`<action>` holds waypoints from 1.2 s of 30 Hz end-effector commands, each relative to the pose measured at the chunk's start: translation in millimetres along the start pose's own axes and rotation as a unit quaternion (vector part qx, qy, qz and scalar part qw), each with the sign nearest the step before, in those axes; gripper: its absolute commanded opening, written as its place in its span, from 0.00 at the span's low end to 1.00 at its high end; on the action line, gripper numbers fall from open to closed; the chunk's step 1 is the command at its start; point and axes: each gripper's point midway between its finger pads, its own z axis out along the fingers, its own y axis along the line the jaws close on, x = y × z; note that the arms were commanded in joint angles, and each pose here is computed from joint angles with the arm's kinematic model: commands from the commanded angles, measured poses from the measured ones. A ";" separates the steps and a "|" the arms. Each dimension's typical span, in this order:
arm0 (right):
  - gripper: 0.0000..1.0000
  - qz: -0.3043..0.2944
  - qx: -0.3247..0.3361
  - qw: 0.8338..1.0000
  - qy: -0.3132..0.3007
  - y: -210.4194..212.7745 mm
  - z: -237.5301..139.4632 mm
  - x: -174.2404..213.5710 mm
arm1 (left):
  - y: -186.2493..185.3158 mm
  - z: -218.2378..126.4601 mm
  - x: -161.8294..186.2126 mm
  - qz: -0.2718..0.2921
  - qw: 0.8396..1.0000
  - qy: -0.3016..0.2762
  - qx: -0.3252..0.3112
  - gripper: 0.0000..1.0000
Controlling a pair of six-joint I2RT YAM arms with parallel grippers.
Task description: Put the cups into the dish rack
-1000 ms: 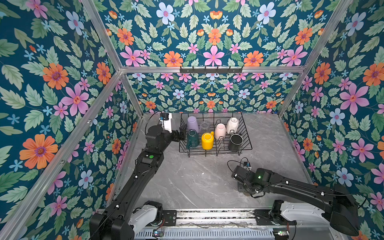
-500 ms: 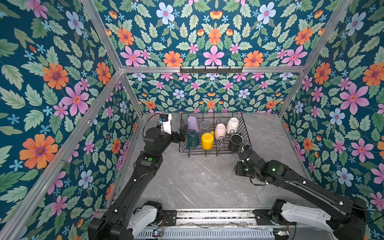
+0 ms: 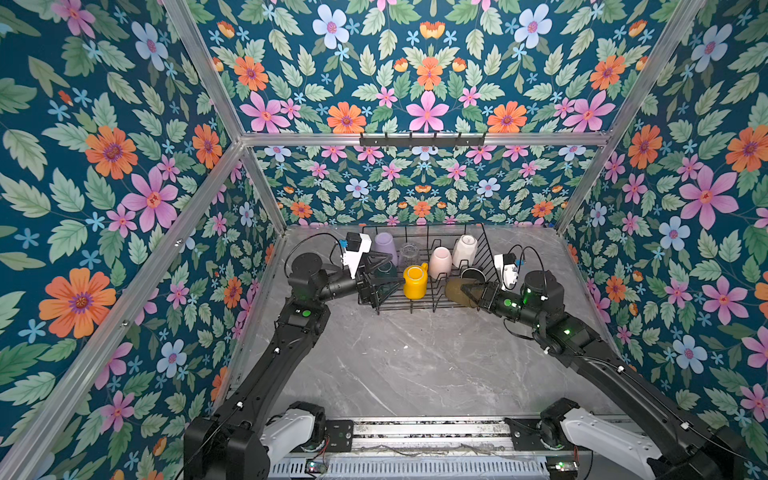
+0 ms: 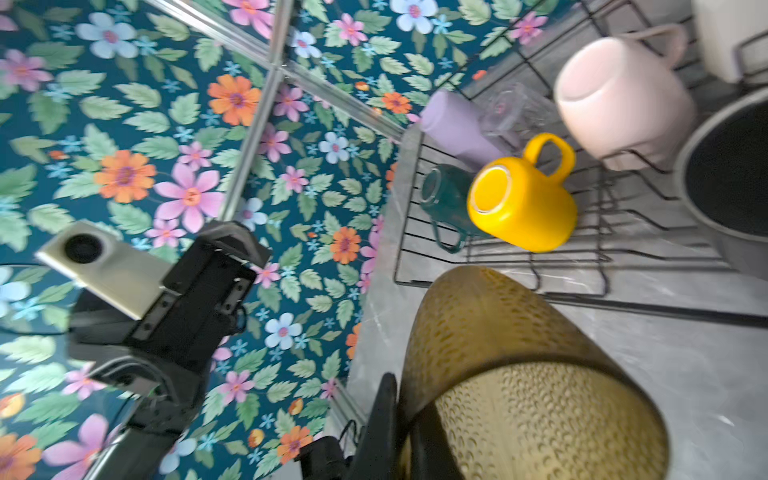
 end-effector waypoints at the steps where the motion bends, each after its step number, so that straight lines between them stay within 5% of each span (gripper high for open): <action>1: 0.00 -0.016 -0.106 0.994 -0.002 48.9 -0.6 -11.7 | -15.5 0.5 -2.7 0.009 0.999 0.004 0.045 1.00; 15: 0.00 -0.027 -0.221 0.974 0.041 97.8 5.4 -15.0 | -23.8 7.5 6.1 -0.006 0.996 0.022 0.081 1.00; 36: 0.00 -0.065 -0.297 0.944 0.128 152.0 25.0 18.9 | -28.0 9.5 8.5 -0.010 0.995 0.031 0.093 1.00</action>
